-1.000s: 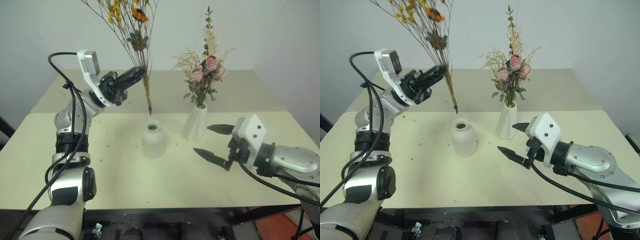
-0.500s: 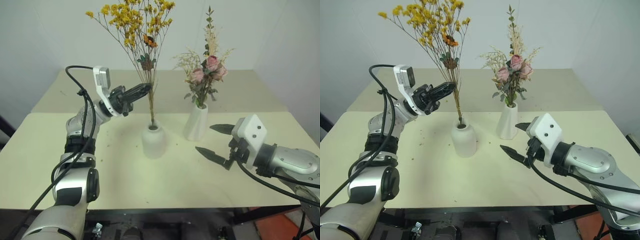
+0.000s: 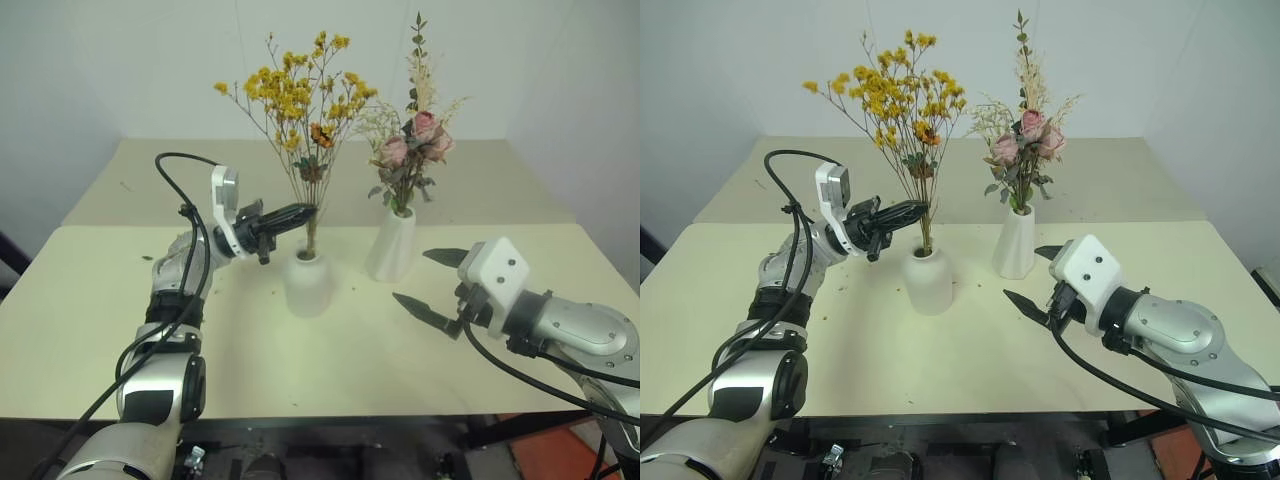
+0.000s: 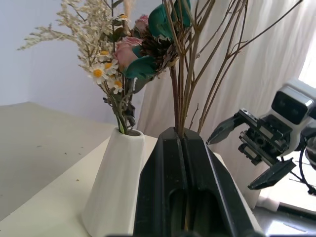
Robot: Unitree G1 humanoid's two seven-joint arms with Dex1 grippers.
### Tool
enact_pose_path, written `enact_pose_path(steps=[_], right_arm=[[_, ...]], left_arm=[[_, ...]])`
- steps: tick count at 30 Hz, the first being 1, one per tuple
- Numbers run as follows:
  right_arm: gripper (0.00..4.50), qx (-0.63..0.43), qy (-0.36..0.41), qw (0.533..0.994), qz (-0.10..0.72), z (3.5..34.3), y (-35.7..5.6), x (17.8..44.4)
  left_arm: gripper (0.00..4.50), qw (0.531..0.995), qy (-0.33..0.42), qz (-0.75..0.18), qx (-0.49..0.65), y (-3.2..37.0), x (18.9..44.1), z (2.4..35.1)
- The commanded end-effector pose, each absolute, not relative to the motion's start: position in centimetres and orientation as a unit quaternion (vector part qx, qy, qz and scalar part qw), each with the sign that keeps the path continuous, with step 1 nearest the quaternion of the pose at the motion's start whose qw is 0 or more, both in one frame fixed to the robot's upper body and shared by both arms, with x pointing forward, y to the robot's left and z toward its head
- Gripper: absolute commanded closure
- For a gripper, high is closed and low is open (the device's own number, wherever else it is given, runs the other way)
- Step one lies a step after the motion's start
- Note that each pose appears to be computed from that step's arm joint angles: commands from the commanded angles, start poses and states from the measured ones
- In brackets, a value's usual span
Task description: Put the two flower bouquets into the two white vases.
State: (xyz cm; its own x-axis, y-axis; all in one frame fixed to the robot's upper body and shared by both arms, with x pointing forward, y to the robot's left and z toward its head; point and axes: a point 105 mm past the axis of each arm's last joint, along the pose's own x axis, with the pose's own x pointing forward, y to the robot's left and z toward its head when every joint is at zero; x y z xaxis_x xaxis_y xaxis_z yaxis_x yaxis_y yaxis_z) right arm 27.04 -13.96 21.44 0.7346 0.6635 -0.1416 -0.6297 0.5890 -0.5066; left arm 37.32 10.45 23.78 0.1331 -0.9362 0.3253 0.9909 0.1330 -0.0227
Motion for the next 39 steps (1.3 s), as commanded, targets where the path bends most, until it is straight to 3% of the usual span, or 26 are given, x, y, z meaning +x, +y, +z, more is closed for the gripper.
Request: enact_pose_path(steps=[1, 5, 16, 29, 39], right_arm=[[0.0, -0.284, -0.057, 0.886, 0.361, 22.2, -13.8, 26.8], [0.0, -0.288, -0.057, 0.885, 0.361, 22.1, -13.8, 26.9], [0.0, -0.285, -0.053, 0.883, 0.368, 21.8, -13.8, 27.3], [0.0, -0.286, -0.051, 0.88, 0.375, 21.5, -14.1, 27.9], [0.0, -0.269, -0.018, 0.884, 0.381, 22.6, -18.9, 26.0]], left_arm=[[4.48, 0.739, -0.13, -0.653, -0.101, 10.4, 37.1, 24.2], [3.55, 0.733, -0.134, -0.659, -0.105, 10.6, 36.9, 24.4], [0.1, 0.743, -0.085, -0.664, -0.01, 12.1, 35.6, 23.1], [0.04, 0.816, -0.076, -0.568, 0.079, 17.8, 33.4, 23.9], [0.04, 0.869, -0.037, -0.477, 0.128, 22.8, 29.7, 23.2]])
